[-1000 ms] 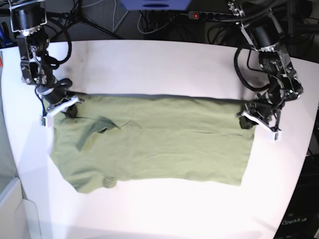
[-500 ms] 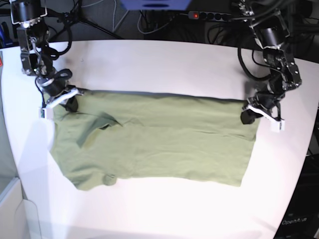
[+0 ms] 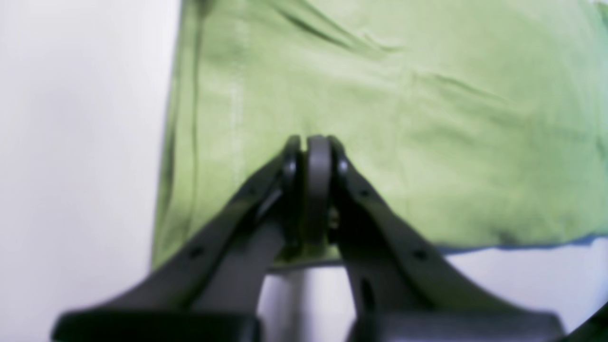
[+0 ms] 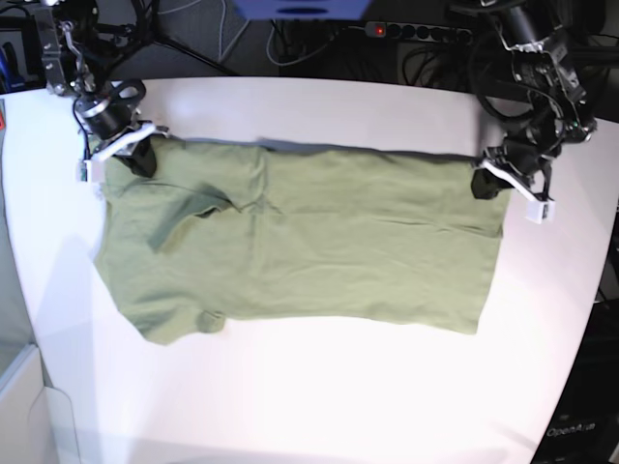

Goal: Fold the T-shirt properly
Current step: 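Drag the folded shirt with both grippers toward the robot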

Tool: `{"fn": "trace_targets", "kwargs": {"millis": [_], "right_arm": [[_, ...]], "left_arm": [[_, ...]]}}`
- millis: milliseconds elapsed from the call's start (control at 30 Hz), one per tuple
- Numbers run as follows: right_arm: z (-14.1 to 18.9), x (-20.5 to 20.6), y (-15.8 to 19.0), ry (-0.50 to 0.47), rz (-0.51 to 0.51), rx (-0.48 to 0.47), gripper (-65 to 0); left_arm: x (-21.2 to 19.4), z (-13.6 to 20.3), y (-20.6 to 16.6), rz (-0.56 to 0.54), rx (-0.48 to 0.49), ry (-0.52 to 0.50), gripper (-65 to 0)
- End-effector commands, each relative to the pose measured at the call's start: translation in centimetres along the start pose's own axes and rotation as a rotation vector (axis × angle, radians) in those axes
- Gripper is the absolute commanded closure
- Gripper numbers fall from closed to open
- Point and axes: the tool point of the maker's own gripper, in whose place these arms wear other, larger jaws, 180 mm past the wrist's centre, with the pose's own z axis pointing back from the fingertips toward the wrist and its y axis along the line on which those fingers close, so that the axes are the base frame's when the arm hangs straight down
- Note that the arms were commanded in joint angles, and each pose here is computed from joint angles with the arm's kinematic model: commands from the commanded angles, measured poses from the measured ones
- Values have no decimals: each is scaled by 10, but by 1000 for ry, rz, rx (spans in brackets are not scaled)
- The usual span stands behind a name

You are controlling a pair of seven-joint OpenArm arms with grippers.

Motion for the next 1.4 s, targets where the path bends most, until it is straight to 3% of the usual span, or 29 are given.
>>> {"fn": "trace_targets", "kwargs": {"millis": [0, 367, 533, 1367], "right_arm": [[10, -32, -13, 119, 17, -47, -6], [36, -67, -21, 161, 2, -73, -6], [44, -66, -25, 120, 10, -82, -6], [48, 28, 11, -83, 144, 37, -4]], "left_arm": [[-43, 7, 12, -18, 67, 164, -26], [-71, 36, 29, -17, 131, 198, -25], [-66, 50, 50, -13, 179, 186, -25], [-48, 49, 46, -35, 177, 154, -24]]}}
